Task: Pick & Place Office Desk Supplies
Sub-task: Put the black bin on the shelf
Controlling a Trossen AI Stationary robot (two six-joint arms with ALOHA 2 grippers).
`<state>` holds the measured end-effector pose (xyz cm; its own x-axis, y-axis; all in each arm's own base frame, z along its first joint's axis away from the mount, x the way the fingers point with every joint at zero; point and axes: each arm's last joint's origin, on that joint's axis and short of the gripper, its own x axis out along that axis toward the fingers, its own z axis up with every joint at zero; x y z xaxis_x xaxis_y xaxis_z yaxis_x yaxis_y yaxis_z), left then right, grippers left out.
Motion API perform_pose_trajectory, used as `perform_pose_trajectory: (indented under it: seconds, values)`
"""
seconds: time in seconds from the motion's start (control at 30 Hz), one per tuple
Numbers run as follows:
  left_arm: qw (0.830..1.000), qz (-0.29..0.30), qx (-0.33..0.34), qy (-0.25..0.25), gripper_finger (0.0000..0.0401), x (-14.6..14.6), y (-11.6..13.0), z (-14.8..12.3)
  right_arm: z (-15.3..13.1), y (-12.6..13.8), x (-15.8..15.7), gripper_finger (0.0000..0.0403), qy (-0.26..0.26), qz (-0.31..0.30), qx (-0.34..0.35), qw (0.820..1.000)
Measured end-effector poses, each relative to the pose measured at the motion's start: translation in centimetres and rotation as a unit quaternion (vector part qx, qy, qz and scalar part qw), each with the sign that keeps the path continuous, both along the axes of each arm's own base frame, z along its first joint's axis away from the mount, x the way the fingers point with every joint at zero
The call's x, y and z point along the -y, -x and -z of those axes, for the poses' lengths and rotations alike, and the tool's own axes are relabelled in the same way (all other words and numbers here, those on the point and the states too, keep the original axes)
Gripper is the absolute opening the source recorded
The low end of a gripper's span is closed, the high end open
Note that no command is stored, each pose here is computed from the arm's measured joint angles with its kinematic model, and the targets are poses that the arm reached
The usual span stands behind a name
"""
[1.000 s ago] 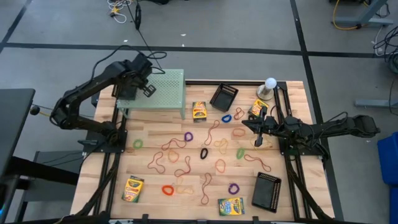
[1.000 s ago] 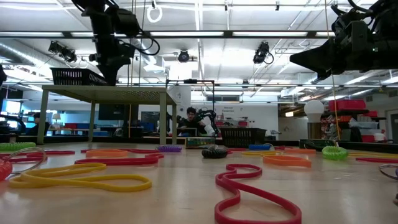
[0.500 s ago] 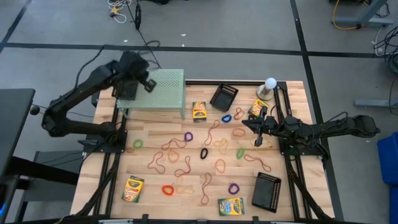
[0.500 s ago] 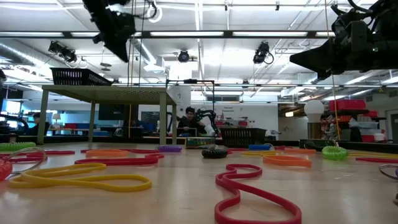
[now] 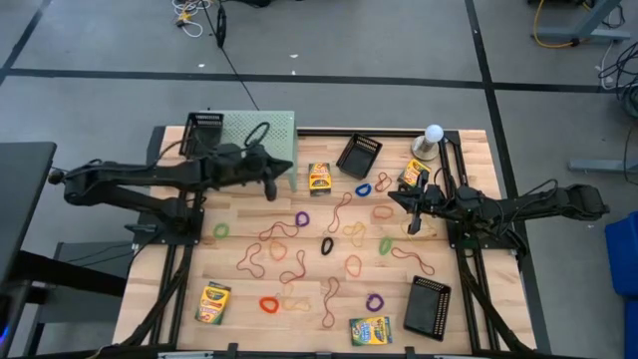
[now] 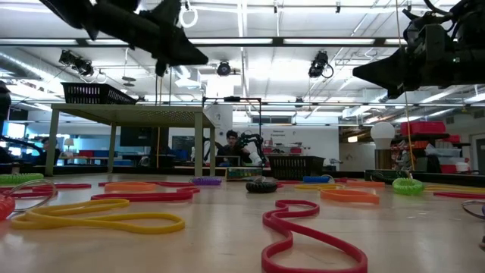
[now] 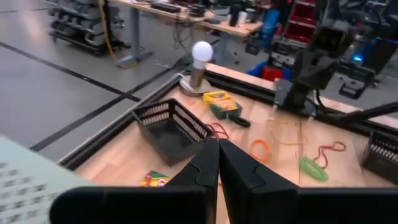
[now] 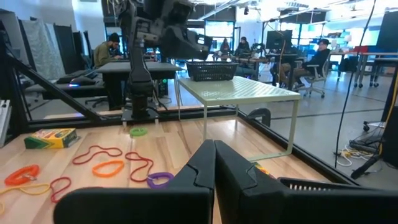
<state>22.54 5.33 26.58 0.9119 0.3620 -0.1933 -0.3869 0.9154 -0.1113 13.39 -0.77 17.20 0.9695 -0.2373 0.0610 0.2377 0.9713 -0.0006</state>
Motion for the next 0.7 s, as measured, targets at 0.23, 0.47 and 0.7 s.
perform_pose_trajectory:
  seconds: [0.23,0.47,0.7]
  values:
    - [0.998,0.031,-0.002,-0.051,0.0007,1.0,-2.4,1.8,-0.8,-0.8,0.1,0.0005,-0.036,0.018,-0.086,0.996]
    - [0.994,0.033,0.049,-0.091,0.002,1.1,-3.0,1.0,-2.8,-1.3,-0.7,0.0005,-0.098,0.02,-0.251,0.963]
    - [0.994,0.033,0.052,-0.091,0.0021,1.1,-3.0,1.0,-5.1,-0.4,-2.6,0.0022,-0.145,0.032,-0.428,0.891]
